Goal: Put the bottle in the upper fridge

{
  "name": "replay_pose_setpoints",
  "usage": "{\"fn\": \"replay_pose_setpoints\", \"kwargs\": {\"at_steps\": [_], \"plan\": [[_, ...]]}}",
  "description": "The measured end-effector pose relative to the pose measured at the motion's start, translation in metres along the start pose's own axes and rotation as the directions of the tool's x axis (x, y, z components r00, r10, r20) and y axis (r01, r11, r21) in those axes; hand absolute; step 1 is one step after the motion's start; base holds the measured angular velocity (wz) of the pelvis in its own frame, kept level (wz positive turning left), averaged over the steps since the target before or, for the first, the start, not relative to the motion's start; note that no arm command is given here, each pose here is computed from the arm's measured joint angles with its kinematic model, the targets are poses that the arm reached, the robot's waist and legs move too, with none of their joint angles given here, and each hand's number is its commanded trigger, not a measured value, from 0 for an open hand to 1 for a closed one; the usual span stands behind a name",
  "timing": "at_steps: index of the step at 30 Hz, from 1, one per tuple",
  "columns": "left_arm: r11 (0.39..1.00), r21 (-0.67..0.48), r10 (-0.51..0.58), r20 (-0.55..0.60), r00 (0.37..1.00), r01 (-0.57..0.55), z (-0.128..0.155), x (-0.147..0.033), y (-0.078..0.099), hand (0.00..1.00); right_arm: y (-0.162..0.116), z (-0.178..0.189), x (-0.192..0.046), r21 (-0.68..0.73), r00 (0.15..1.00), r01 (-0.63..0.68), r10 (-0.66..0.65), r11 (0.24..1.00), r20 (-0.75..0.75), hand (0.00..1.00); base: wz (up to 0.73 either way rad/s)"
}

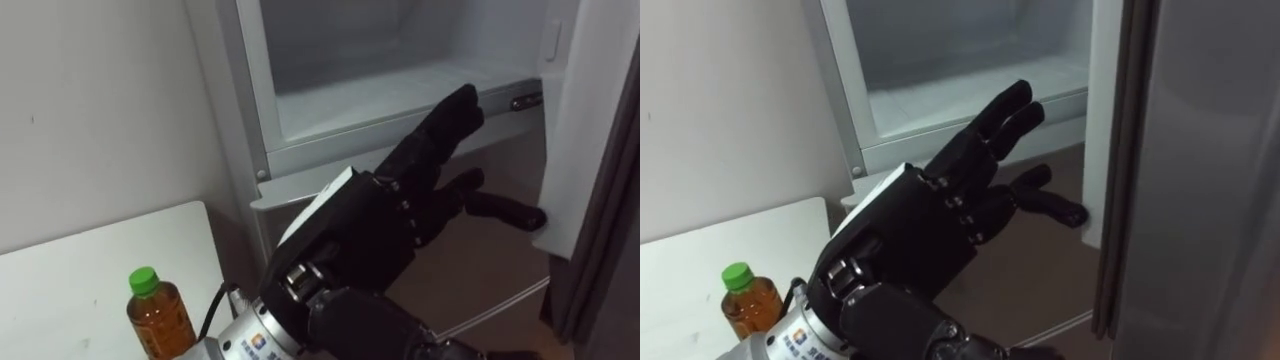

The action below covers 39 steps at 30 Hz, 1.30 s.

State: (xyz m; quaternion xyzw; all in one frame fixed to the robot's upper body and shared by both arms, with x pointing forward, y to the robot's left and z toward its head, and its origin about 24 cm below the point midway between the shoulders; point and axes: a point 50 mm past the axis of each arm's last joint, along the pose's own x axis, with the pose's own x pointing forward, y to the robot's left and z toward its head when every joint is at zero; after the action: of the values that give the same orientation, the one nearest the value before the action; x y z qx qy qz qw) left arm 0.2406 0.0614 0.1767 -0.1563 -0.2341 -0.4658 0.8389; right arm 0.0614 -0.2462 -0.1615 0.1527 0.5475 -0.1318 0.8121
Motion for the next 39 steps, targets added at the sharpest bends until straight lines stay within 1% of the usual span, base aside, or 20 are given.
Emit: {"fn": "replay_pose_setpoints", "kwargs": {"at_steps": [17,32,39], "plan": [[1.0,-0.006,-0.005,-0.008,1.0,0.005,-0.001,0.0,-0.001,0.0,-0.002,0.0,-0.001,0.002,1.0,-0.003,0.003,1.0,-0.003,0.0,0.0],[0.996,-0.019,-0.088,-0.038,0.995,0.088,-0.005,0.001,-0.006,0.0,-0.002,-0.002,-0.001,0.029,1.0,0.0,0.001,1.0,-0.007,0.0,-0.02],[0.988,-0.043,-0.148,-0.063,0.987,0.145,-0.011,0.003,-0.013,0.0,-0.002,-0.003,-0.001,0.061,1.0,0.0,0.0,0.998,-0.003,0.0,-0.02]]}}
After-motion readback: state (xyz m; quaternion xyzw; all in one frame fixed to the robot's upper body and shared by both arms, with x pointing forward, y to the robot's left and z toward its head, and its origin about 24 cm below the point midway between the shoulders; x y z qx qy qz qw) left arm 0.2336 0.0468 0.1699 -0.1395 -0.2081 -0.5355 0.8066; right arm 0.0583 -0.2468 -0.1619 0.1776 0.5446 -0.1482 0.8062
